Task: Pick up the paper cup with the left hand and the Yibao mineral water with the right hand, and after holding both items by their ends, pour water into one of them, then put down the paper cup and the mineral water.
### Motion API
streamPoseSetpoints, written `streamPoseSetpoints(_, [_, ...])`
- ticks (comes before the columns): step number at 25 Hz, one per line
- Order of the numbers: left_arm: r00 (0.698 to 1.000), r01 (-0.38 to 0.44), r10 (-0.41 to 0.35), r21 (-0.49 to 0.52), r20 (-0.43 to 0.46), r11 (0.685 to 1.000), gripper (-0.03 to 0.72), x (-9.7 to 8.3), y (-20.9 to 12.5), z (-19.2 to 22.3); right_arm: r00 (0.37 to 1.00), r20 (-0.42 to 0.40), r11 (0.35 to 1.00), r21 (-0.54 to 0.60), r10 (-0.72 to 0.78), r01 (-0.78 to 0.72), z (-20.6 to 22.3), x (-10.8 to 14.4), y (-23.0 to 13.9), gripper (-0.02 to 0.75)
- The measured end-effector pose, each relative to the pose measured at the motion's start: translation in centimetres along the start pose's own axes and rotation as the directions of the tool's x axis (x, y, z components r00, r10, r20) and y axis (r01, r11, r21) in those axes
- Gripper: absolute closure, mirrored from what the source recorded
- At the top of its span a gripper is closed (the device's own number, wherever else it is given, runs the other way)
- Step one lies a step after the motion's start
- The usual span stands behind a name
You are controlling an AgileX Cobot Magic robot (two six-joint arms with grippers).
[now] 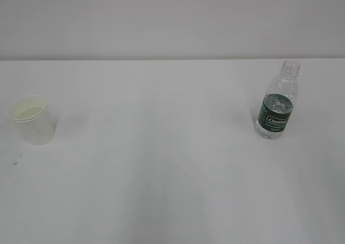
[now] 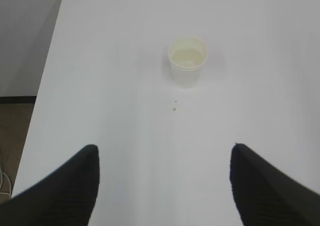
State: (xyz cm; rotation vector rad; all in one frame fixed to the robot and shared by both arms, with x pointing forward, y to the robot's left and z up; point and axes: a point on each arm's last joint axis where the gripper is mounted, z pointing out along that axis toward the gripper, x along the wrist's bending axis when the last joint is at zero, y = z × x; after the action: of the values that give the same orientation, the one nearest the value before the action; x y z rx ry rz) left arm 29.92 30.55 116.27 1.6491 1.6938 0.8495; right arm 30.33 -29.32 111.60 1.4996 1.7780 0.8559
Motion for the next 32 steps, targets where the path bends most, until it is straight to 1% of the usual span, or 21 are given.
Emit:
streamPoseSetpoints(4, [1.000, 0.006, -0.005, -0.064, 0.016, 0.998, 0.111, 0.1, -0.4, -1.1, 1.000, 0.003, 0.999, -0.046, 0.000, 0.000, -1.0, 0.0, -0.7, 0.167])
streamPoseSetpoints(7, [0.999, 0.006, -0.003, -0.078, 0.033, 0.997, 0.124, 0.0, -0.7, -1.5, 1.000, 0.006, 0.997, -0.079, 0.001, -0.001, -1.6, 0.0, -1.0, 0.167])
streamPoseSetpoints(15, [0.995, -0.033, 0.046, -0.138, 0.091, 0.990, 0.155, -0.2, -1.6, -3.0, 1.000, 0.011, 0.987, -0.164, 0.004, -0.002, -3.4, 0.1, -2.4, 0.176])
streamPoseSetpoints(21, [0.993, -0.027, 0.050, -0.206, 0.110, 0.978, 0.158, 0.0, -3.4, -4.4, 1.000, 0.011, 0.988, -0.158, 0.004, -0.002, -3.2, 0.2, -3.9, 0.178])
streamPoseSetpoints(27, [0.989, -0.014, 0.045, -0.219, 0.139, 0.976, 0.158, 0.0, -6.1, -4.1, 1.000, 0.010, 0.991, -0.132, 0.000, 0.001, -3.2, 0.2, -4.3, 0.180])
streamPoseSetpoints(32, [0.985, -0.014, 0.052, -0.223, 0.164, 0.975, 0.158, -0.1, -7.1, -3.9, 1.000, -0.021, 0.990, -0.139, -0.010, 0.007, -3.3, 0.5, -4.5, 0.181])
